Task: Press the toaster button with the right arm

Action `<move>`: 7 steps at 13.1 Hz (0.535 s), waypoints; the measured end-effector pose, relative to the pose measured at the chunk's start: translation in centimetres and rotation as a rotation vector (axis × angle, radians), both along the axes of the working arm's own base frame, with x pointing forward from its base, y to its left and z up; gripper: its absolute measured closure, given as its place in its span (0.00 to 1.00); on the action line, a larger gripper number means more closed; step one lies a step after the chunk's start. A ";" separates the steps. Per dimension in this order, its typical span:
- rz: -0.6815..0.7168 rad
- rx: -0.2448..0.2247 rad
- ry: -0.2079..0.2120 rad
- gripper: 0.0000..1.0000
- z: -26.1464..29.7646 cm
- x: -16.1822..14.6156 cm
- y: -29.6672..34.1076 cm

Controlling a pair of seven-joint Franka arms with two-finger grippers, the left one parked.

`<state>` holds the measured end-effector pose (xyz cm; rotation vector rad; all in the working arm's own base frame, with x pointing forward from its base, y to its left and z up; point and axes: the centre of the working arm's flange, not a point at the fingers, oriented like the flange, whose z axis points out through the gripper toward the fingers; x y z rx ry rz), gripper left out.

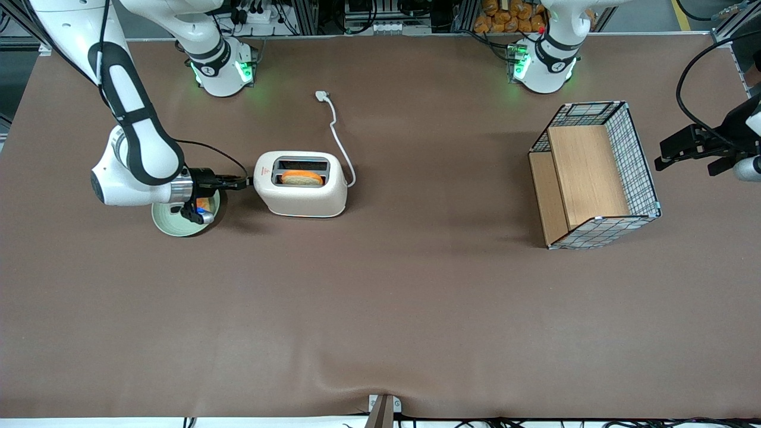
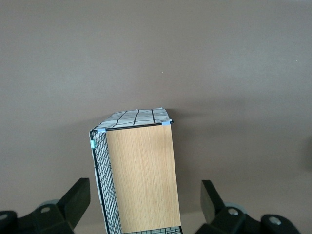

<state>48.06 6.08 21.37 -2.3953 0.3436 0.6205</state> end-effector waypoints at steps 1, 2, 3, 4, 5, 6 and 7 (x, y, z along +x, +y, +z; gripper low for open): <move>-0.002 0.002 0.002 0.99 0.0 0.0 0.0; -0.001 0.006 0.004 0.99 0.0 0.0 0.0; 0.005 0.016 0.012 0.99 0.2 0.2 0.0; 0.016 0.040 0.029 0.99 0.6 0.4 0.0; 0.026 0.065 0.044 0.99 1.3 0.8 -0.2; 0.039 0.080 0.053 0.99 2.4 1.4 -0.8; 0.051 0.074 0.065 0.99 3.8 2.3 -1.5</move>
